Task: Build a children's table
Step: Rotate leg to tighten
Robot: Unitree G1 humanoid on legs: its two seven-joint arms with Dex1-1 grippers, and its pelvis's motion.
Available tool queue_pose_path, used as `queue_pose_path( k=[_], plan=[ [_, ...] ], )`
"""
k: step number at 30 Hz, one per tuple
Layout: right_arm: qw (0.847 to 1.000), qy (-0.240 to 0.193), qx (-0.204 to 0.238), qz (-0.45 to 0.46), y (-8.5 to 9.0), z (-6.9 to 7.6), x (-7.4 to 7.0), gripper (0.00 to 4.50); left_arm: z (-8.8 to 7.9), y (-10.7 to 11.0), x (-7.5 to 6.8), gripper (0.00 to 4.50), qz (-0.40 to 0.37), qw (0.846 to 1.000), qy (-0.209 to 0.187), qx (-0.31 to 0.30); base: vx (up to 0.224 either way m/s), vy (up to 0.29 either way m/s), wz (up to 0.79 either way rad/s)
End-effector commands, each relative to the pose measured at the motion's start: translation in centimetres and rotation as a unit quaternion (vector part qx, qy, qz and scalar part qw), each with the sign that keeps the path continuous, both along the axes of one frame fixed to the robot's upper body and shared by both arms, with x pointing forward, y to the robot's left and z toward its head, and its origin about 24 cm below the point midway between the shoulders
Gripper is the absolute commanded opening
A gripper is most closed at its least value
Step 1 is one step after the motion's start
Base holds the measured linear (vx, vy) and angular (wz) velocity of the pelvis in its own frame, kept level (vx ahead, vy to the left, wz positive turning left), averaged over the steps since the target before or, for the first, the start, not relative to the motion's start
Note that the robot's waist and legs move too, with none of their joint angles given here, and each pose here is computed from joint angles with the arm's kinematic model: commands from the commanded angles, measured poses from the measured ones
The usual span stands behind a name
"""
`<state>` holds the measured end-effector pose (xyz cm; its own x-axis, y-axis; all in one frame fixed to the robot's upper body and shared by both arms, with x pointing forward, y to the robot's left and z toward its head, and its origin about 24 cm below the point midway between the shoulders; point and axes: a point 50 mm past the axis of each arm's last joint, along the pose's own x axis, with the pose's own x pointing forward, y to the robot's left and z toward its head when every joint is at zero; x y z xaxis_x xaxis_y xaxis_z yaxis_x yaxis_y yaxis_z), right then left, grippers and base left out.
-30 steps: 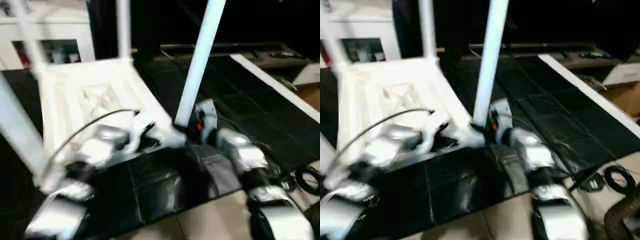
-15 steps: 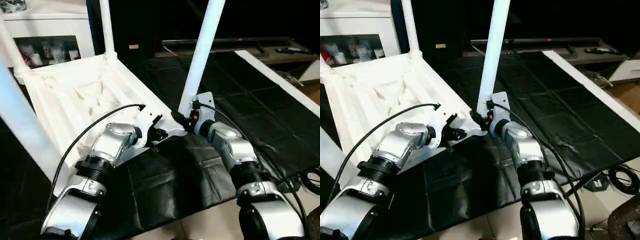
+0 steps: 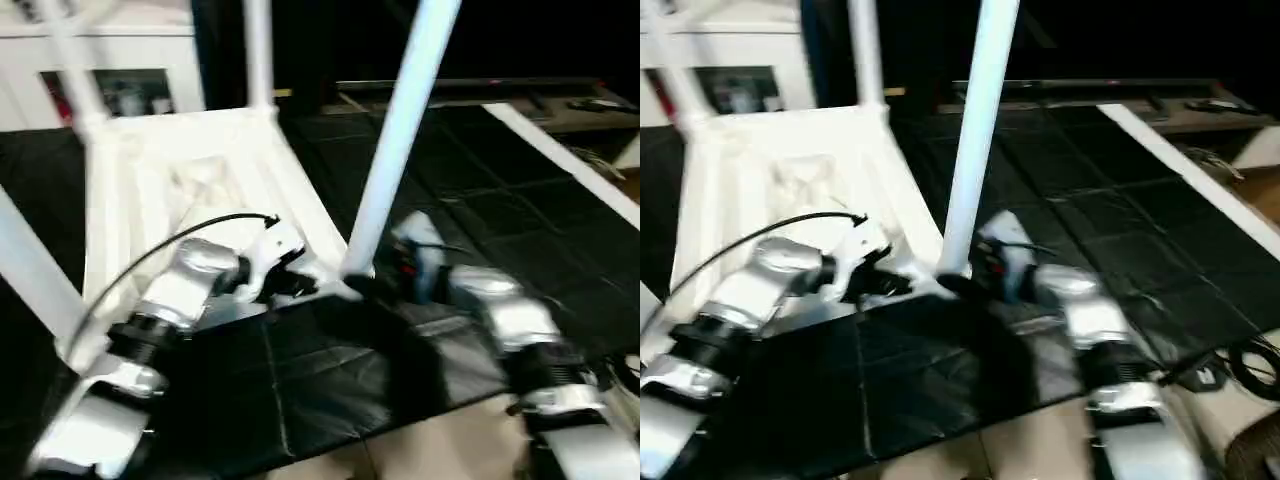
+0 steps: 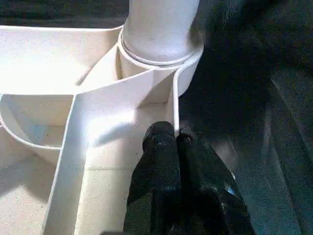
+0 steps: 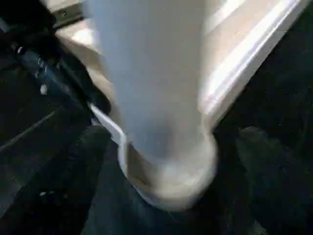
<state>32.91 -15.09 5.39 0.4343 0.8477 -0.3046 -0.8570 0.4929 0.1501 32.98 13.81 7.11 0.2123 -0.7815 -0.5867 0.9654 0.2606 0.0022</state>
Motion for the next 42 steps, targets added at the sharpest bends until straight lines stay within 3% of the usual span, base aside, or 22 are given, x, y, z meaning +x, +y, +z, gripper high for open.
queue_pose_path(
  k=[1,6,13,23,29,42],
  plan=[
    [1.0,-0.013,0.013,0.025,-0.4,0.9,-0.1,4.46,0.5,-1.0,-0.5,0.0,-0.063,0.998,-0.005,-0.004,0.0,0.0,0.0],
    [0.996,-0.013,0.023,0.089,-1.2,1.6,-0.7,4.46,0.8,-0.3,-1.3,0.0,-0.117,0.993,0.02,0.003,0.0,0.0,0.0],
    [0.98,0.004,0.04,0.195,-0.4,1.8,-1.8,4.46,0.7,-0.4,-2.0,0.0,-0.163,0.986,0.034,0.01,0.0,0.0,0.0],
    [0.976,0.012,0.044,0.211,0.0,1.5,-1.7,4.46,0.6,-0.5,-2.1,0.0,-0.177,0.983,0.037,0.016,0.0,0.0,0.0],
    [0.973,0.015,0.051,0.225,1.2,1.1,-1.3,3.9,0.5,-0.5,-2.2,0.0,-0.178,0.983,0.035,0.022,0.0,0.0,0.0],
    [0.969,0.021,0.062,0.239,1.5,0.9,-1.4,2.82,0.3,-0.4,-2.3,0.0,-0.175,0.984,0.032,0.025,0.0,0.0,0.0]
  ],
)
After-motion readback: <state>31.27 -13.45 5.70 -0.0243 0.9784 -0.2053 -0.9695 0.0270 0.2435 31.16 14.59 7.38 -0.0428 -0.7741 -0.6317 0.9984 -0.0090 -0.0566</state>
